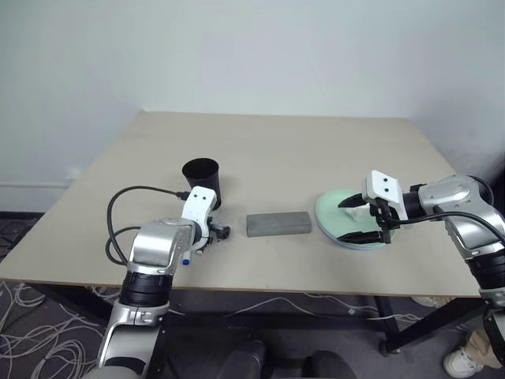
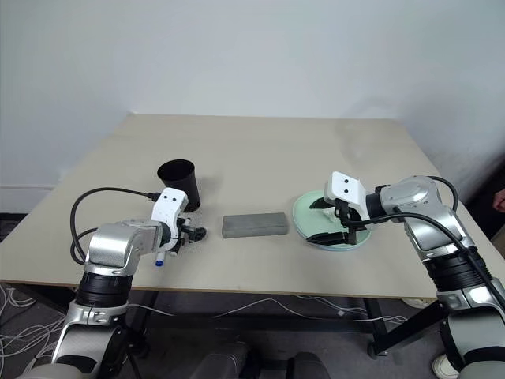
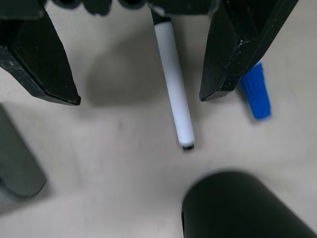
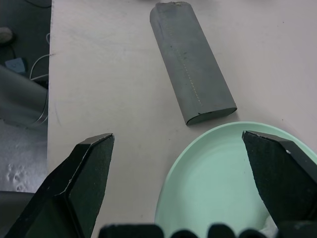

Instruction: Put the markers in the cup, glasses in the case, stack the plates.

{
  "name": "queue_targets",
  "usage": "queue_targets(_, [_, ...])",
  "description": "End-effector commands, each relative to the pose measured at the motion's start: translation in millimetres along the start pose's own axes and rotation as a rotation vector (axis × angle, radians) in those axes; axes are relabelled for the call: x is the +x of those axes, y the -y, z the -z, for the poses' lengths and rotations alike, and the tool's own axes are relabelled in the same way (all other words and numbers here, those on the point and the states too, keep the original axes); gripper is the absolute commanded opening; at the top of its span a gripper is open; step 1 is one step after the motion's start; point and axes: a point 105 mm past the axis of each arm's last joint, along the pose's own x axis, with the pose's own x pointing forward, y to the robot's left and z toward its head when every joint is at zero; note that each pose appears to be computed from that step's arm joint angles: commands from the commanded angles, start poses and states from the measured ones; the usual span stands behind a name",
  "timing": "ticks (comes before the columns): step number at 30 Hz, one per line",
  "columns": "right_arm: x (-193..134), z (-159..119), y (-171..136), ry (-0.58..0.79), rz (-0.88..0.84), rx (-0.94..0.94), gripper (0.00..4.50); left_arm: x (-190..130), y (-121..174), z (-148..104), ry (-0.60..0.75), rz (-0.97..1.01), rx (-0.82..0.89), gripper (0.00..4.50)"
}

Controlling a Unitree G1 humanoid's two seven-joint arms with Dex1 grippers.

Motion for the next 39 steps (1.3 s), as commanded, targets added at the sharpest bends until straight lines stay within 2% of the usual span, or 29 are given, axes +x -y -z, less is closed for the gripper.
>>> queue_targets(1, [-7.0, -13.5, 4.5, 0.019, 0.030, -0.058, 4.50, -4.4, -2.1, -11.2, 0.012, -0.025, 0.002, 3.53])
queue_targets(11, [-5.7, -13.8, 5.7, 0.024, 0.035, -0.062, 4.50, -2.3, -5.1, -11.3, 0.001, -0.052, 0.021, 0.07])
queue_targets(17, [-5.4, -13.9, 6.7, 0.025, 0.037, -0.064, 4.50, -2.3, -6.5, -16.3, 0.023, -0.048, 0.096, 0.07])
queue_targets(21, [-5.8, -14.3, 6.8, 0.026, 0.035, -0.064, 4.50, -8.8, 0.1, -28.5, 0.092, 0.015, 0.200, 0.07])
queue_targets(27, [-6.2, -15.1, 7.8, 0.026, 0.036, -0.068, 4.50, -40.6, 36.6, -55.6, 0.336, 0.272, 0.438, 0.07])
queue_targets(32, [-5.6, -15.7, 8.3, 0.027, 0.035, -0.071, 4.50, -78.7, 58.6, -81.4, 0.584, 0.445, 0.535, 0.07])
queue_targets(36, [-4.5, -17.3, 8.5, 0.031, 0.035, -0.075, 4.50, -94.4, 50.3, -113.0, 0.810, 0.410, 0.477, 0.07])
queue_targets(39, [-3.9, -18.1, 8.3, 0.033, 0.033, -0.077, 4.50, -93.8, 21.2, -139.4, 0.931, 0.249, 0.353, 0.07])
